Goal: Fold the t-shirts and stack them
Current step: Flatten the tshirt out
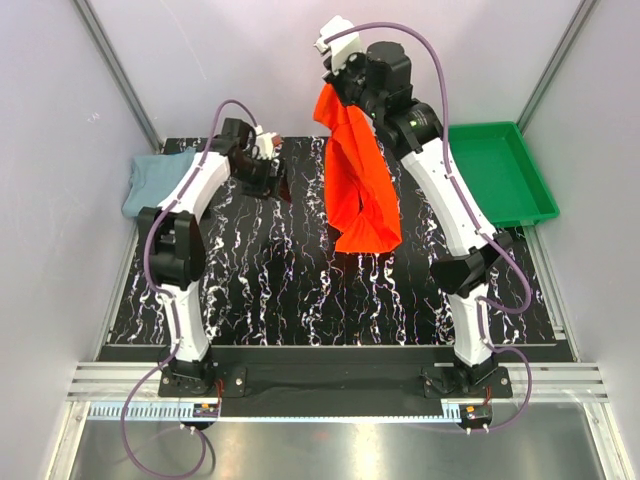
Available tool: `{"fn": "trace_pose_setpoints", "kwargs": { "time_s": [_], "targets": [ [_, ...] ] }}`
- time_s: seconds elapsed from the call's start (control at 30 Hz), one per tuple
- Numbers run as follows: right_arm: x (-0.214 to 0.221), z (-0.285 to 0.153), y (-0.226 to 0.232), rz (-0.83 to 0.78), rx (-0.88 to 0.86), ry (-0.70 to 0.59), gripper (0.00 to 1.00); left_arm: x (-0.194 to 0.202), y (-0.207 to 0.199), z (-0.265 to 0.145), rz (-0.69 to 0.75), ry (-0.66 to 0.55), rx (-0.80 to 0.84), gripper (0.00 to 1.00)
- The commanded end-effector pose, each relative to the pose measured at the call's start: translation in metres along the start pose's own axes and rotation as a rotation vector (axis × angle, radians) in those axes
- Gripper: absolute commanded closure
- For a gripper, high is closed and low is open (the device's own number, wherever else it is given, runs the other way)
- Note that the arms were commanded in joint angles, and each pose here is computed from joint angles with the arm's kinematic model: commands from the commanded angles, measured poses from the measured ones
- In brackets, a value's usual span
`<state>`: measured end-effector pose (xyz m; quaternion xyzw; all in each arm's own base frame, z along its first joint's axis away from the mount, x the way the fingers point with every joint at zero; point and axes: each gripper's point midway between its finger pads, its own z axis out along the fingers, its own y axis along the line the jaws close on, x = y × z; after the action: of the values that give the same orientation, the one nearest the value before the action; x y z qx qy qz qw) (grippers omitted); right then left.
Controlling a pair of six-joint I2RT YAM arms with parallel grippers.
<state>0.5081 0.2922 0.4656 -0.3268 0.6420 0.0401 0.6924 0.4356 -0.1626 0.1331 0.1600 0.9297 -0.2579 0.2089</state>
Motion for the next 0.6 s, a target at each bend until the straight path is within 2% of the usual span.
{"fn": "trace_pose_setpoints", "kwargs": {
  "time_s": [0.0, 0.1, 0.17, 0.57],
  "targets": [
    [-0.035, -0.006, -0.012, -0.011, 0.038, -0.117, 1.00, -0.014, -0.046, 0.012, 0.063, -0.027, 0.074, 0.14],
    [-0.033, -0.007, -0.017, -0.022, 0.065, -0.103, 1.00, -0.017, -0.069, 0.034, 0.036, -0.003, 0.179, 0.17],
    [-0.031, -0.010, -0.023, -0.051, 0.090, -0.093, 1.00, -0.022, -0.070, 0.047, 0.039, 0.001, 0.201, 0.19],
    [-0.036, -0.030, -0.046, -0.062, 0.162, -0.083, 1.00, -0.067, -0.054, 0.110, 0.156, -0.064, 0.125, 0.14]
  ]
}}
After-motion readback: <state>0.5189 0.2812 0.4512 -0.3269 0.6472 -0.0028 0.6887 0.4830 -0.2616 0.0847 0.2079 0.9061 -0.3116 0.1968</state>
